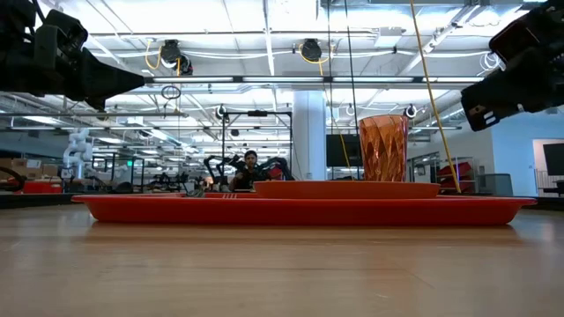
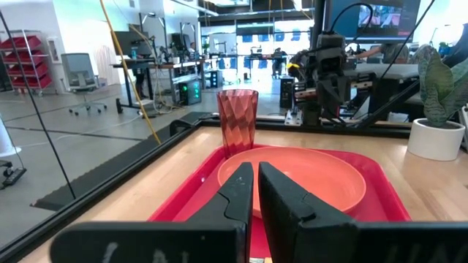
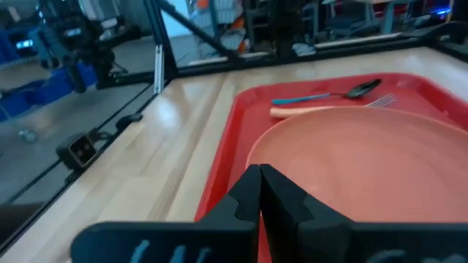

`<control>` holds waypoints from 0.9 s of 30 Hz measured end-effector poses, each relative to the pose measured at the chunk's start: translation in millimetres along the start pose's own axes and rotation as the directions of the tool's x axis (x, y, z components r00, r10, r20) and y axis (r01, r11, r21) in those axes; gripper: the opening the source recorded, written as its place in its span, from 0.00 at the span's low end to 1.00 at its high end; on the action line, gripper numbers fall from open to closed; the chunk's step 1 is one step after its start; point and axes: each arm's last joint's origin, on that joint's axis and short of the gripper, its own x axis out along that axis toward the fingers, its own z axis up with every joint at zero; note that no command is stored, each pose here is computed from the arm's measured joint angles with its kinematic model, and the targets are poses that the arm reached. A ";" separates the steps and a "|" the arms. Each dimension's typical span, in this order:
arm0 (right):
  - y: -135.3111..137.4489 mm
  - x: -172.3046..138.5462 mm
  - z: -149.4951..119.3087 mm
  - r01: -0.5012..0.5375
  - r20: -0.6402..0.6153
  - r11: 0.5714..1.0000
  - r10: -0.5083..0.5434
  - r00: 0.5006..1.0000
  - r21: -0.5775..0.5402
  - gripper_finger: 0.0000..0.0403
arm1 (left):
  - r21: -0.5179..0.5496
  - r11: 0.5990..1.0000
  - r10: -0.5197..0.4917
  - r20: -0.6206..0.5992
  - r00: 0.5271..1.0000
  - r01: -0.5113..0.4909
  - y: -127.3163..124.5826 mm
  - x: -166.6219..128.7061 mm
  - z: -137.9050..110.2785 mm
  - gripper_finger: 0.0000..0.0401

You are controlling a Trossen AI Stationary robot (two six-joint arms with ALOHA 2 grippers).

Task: Pick and place plate/cup/fork/spoon on tray
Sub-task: Return to Home Position

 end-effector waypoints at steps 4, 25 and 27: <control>1.2 -0.1 5.6 -0.016 0.059 1.000 0.015 0.998 0.024 0.00 | 0.000 1.000 0.000 0.000 1.000 0.000 0.0 0.0 0.0 0.07; 2.2 -0.6 10.5 -0.027 0.108 0.999 0.023 0.994 0.029 0.00 | 0.000 1.000 0.000 0.000 1.000 0.000 0.0 0.0 0.0 0.07; 2.2 -0.6 10.5 -0.027 0.108 0.999 0.024 0.994 0.029 0.00 | 0.000 1.000 0.000 0.000 1.000 0.000 0.0 0.0 0.0 0.07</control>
